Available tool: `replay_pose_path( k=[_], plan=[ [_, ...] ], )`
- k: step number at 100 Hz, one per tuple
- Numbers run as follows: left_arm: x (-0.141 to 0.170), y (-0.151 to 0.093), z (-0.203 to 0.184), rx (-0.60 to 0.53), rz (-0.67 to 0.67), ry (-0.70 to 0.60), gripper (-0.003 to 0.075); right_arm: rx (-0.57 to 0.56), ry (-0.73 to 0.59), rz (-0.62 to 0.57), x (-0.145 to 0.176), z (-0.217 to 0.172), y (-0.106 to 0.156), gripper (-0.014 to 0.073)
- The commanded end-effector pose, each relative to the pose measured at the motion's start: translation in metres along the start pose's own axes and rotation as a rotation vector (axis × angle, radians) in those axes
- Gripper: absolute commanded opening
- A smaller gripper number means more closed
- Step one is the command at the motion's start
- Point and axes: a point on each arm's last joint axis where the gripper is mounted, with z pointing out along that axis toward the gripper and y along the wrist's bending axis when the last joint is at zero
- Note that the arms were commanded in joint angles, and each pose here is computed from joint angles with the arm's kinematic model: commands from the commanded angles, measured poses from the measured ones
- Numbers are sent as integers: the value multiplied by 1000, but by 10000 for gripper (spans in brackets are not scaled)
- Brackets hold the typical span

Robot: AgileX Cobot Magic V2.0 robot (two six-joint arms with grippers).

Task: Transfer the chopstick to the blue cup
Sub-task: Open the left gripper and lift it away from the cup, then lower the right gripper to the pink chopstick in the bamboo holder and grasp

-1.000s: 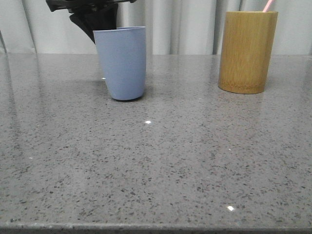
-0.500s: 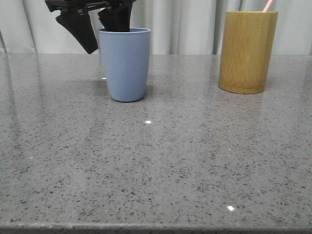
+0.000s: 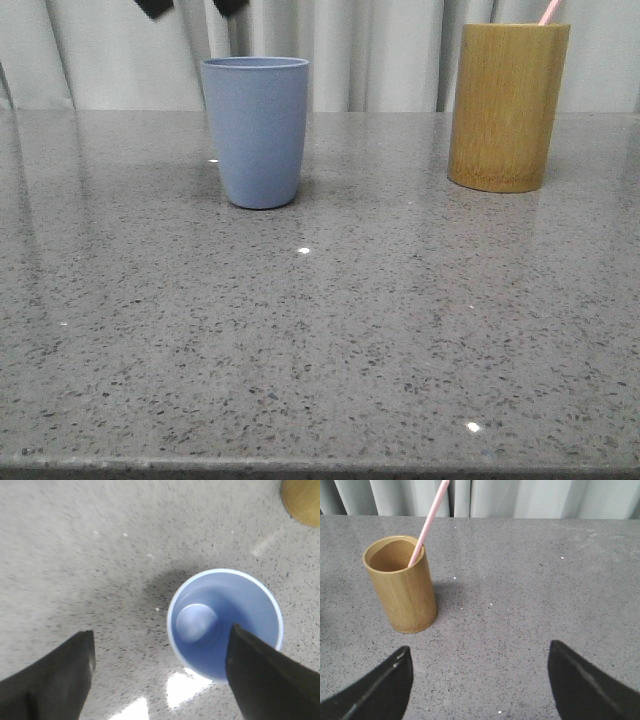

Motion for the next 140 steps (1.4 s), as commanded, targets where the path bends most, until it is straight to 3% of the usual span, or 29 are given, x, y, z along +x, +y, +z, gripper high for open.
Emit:
replay_pose_path(
  k=[1, 33, 60, 108, 125, 140],
  plan=[
    [-2, -1, -57, -32, 6, -164, 526, -5, -104, -8, -16, -4, 1, 562],
    [23, 46, -117, -162, -113, -249, 526, -5, -104, -8, -16, -4, 1, 562],
    [73, 76, -122, -252, -229, -244, 526, -5, -104, -8, -16, -4, 1, 562],
    [203, 48, -89, -275, -261, -260, 526, -6, -107, -8, -17, -4, 1, 562],
    [229, 42, -81, -286, -256, -313, 526, -19, -145, 1, -20, -4, 2, 562],
    [233, 40, -82, -291, -252, -338, 526, -64, -251, 41, -34, 8, 7, 562]
  ],
)
